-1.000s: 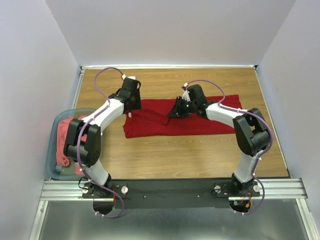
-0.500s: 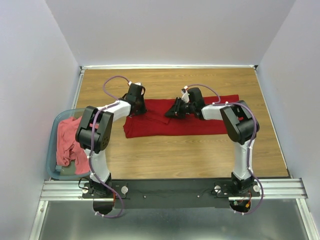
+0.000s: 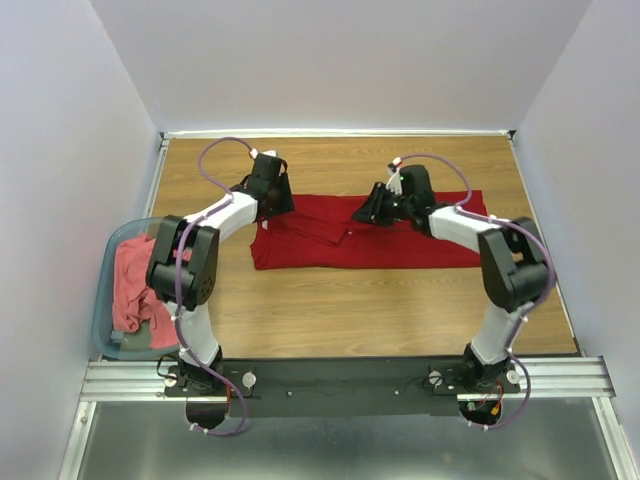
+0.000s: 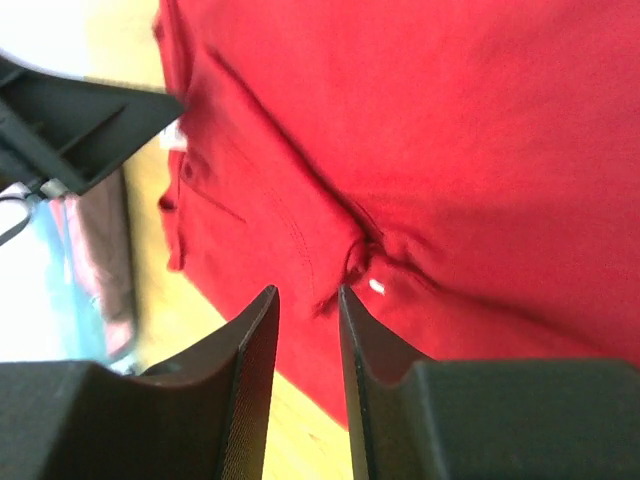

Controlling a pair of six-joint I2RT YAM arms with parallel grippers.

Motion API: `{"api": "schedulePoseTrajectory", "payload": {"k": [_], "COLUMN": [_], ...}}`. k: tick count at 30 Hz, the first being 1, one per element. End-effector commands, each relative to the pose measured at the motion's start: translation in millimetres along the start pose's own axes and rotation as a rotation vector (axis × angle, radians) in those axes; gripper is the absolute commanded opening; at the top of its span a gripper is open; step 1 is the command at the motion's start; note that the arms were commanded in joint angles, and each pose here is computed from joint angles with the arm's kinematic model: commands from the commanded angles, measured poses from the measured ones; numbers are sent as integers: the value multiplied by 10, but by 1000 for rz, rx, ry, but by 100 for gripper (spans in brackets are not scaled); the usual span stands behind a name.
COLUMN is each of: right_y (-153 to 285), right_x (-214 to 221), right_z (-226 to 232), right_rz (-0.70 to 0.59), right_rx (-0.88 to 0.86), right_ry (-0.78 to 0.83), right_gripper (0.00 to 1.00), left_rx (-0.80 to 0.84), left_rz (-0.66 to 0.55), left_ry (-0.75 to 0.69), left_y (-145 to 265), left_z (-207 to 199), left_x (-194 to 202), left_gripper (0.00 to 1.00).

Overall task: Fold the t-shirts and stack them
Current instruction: Fold the tshirt

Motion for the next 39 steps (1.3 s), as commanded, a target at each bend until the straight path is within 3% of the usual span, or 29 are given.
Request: {"api": "schedulePoseTrajectory", "payload": {"k": [1,7,12,18,27,33,39], "right_y": [392,822,944,881,925,1021,955], "right_x": [-34,-9,72,242,586,1138,1882], "right_z": [-193,-492,-659,-888,-938,-782,-231], "right_rz": [-106,-223,-226,-144,21,209,368], "right_rx": [307,671,793,844,749,594,413], "right_ry": [118,188,199,176,124,40,37], "right_gripper": [38,47,55,57,56,57,57], "left_rx": [-66,-24,-9,-1,-93,-101,-63], "left_rz": [-117,-48,16,59,150,181,153], "left_ry": [-23,-57,-39,-29,-74,-107,-154], "left_y": [551,824,769,570,82,-206,-465], "left_z": [-58,-179,-127,-122,23,45,-91], "left_x": [-231,291,707,830,670,372,6], "left_gripper": [59,62,62,62,61,61,62]}}
Point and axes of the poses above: each gripper's point midway between its finger pads, its own y axis back along the fingers, its own z axis along the line the jaws close on, x = y × z, the point moved 8 cm from there along y, back along the fingers, and after that the axes turned 10 degrees about -y, right-handed, at the moved point
